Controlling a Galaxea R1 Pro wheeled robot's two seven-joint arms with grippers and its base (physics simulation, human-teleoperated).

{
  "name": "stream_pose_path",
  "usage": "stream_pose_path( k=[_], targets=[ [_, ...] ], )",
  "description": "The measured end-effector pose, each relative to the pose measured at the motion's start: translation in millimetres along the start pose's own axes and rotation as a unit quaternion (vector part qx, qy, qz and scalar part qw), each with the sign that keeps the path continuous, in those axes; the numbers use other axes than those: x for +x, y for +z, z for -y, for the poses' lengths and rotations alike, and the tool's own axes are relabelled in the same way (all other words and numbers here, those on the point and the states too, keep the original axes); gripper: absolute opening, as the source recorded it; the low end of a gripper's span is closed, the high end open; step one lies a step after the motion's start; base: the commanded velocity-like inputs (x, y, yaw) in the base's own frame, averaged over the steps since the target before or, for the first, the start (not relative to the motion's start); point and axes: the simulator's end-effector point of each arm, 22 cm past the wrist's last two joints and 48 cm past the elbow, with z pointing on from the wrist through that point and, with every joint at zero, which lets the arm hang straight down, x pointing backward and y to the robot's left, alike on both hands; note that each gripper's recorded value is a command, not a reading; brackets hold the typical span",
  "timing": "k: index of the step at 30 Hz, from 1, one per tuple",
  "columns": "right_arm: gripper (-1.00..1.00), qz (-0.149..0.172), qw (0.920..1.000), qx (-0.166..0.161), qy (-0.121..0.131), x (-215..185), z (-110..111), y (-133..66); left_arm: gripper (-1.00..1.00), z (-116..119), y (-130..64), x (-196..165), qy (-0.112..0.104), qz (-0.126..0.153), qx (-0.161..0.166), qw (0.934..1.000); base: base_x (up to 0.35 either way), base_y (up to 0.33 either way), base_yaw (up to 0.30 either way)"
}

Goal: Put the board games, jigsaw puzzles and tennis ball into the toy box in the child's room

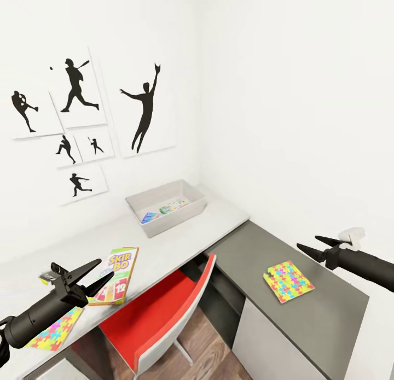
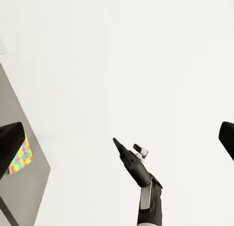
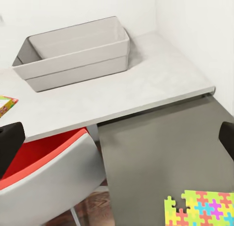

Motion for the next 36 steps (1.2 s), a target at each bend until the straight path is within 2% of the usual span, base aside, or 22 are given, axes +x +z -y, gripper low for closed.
stream_pose_path(
  k=[12,30,32,36],
  targets=[
    [1.00,0.008,1.0000,0.000,-0.005,-8.4,-2.9,-5.1,1.00,2.6,-0.5,1.8,0.015,-0.004,-0.007,0.9999,-0.128,0.000,0.082],
    [1.00,0.019,0.9997,0.005,-0.012,-19.9,-5.0,-11.4,1.00,13.0,-1.1,-1.1,0.030,0.004,-0.001,0.9995,-0.010,0.000,0.070],
    [1.00,0.023,0.9997,-0.004,0.003,-19.2,-9.2,-7.0,1.00,2.4,-6.9,-3.2,0.030,0.011,-0.018,0.9993,0.000,0.000,0.000],
    [1.00,0.025,0.9994,-0.012,0.019,-12.0,-7.5,-10.5,1.00,-8.5,-14.7,-0.2,0.016,0.010,-0.028,0.9994,0.000,0.000,0.000]
  ],
)
